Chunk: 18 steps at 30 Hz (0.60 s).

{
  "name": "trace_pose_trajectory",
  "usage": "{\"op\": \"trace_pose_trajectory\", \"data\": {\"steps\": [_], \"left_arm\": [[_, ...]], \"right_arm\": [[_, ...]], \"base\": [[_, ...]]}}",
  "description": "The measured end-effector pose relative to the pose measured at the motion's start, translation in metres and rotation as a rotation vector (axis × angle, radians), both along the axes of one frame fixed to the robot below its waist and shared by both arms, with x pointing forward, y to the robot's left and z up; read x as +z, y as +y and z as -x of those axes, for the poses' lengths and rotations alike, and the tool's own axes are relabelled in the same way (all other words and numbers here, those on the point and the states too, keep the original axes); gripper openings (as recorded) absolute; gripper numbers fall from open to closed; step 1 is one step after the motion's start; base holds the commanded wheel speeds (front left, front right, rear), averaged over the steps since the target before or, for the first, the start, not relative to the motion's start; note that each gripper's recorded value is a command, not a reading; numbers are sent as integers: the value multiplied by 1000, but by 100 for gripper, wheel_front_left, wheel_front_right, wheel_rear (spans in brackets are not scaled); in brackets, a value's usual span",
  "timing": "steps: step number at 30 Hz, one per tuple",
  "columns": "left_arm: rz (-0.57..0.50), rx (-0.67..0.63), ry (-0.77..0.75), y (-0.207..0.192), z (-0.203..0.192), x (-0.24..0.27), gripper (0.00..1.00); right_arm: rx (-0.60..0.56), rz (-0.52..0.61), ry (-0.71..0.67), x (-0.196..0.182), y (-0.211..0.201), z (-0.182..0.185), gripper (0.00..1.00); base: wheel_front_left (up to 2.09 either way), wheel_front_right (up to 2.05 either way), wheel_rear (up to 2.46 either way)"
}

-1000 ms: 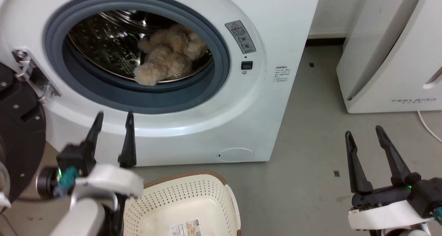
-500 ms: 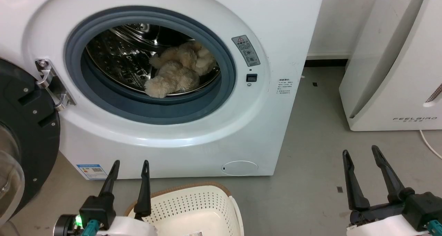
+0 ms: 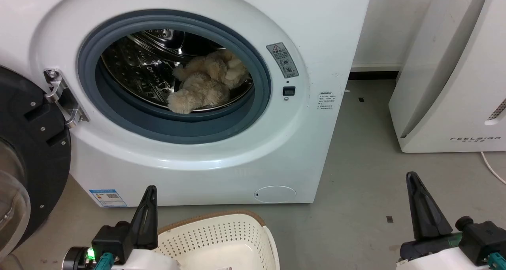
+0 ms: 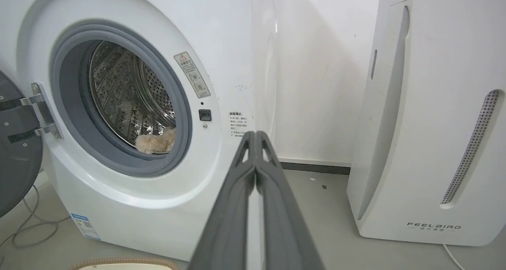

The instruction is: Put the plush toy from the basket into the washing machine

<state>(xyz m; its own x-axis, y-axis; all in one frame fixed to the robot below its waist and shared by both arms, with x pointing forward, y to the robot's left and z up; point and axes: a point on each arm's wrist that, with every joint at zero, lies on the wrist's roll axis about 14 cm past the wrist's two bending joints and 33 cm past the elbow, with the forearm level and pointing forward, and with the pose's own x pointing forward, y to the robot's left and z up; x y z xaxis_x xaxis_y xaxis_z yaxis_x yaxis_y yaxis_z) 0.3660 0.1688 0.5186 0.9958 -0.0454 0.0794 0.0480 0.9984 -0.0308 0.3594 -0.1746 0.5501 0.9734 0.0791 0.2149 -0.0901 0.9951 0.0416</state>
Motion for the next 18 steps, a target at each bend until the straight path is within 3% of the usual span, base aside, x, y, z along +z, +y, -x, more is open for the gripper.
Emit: {"op": "trace_pose_trajectory", "data": {"steps": [18], "left_arm": [[-8,-1,0,-1,-2,3,0]], "right_arm": [[6,12,35,-5,2,-1,0]], "base": [[0,0,0]]}}
